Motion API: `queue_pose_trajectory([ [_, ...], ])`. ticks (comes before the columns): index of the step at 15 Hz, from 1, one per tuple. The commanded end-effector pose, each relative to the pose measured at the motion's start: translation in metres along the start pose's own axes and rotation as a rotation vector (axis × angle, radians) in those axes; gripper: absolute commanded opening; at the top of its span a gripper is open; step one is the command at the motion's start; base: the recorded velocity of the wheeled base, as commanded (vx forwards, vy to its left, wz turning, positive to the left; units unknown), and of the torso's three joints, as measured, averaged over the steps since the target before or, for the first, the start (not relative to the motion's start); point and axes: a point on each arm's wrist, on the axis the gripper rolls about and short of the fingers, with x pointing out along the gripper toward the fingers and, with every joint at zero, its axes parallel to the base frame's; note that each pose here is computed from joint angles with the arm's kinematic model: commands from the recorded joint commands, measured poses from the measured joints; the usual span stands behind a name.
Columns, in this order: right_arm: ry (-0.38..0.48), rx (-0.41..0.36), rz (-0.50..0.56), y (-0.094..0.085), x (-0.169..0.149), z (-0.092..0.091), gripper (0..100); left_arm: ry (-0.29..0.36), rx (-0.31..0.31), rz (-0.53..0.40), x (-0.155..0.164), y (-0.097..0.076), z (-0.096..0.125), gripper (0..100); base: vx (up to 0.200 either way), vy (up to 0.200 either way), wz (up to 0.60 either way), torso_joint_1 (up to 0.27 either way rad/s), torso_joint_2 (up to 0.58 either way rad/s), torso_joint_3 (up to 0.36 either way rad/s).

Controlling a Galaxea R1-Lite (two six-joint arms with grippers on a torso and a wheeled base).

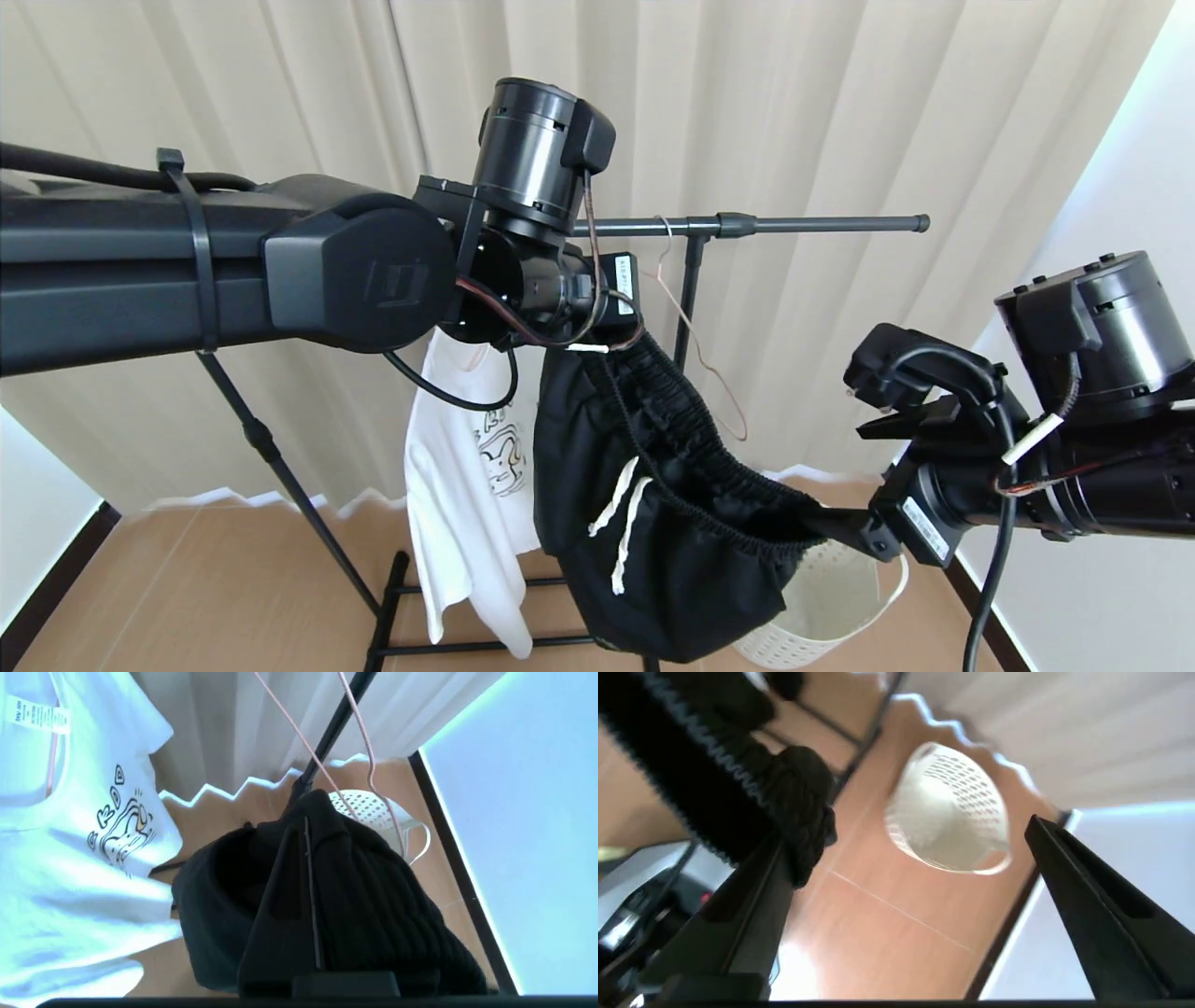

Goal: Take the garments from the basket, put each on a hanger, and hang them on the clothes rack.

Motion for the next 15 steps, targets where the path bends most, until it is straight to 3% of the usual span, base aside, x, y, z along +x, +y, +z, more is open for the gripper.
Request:
queue_pose_trajectory([
  [1,-0.038,-0.018,0.083,-0.005,-0.001,-0.008,100,-0.01,-0.003,0.004,0.0,-0.001,0.002,0,0.0,0.0,0.0,0.0,0.0,0.0],
  [2,-0.052,-0.023,0.104,-0.006,0.0,-0.01,100,-0.015,-0.004,0.008,0.0,-0.001,0.003,0,0.0,0.0,0.0,0.0,0.0,0.0],
  [5,-0.222,-0.033,0.299,-0.019,0.008,-0.021,100,-0.024,-0.01,0.024,0.0,-0.001,0.004,0,0.0,0.0,0.0,0.0,0.0,0.0],
  [7,-0.296,-0.042,0.359,-0.02,0.012,-0.021,100,-0.021,-0.006,0.021,0.0,-0.002,0.002,0,0.0,0.0,0.0,0.0,0.0,0.0],
  [9,-0.327,-0.031,0.356,-0.021,0.023,-0.016,100,-0.009,0.006,0.01,-0.002,-0.008,-0.002,0,0.0,0.0,0.0,0.0,0.0,0.0],
  [12,-0.362,0.061,0.38,-0.016,0.036,-0.01,100,0.001,0.022,-0.001,-0.005,-0.013,-0.006,0,0.0,0.0,0.0,0.0,0.0,0.0],
  [15,-0.354,0.085,0.371,-0.015,0.053,-0.012,100,0.003,0.033,-0.021,-0.008,-0.021,-0.009,0,0.0,0.0,0.0,0.0,0.0,0.0],
])
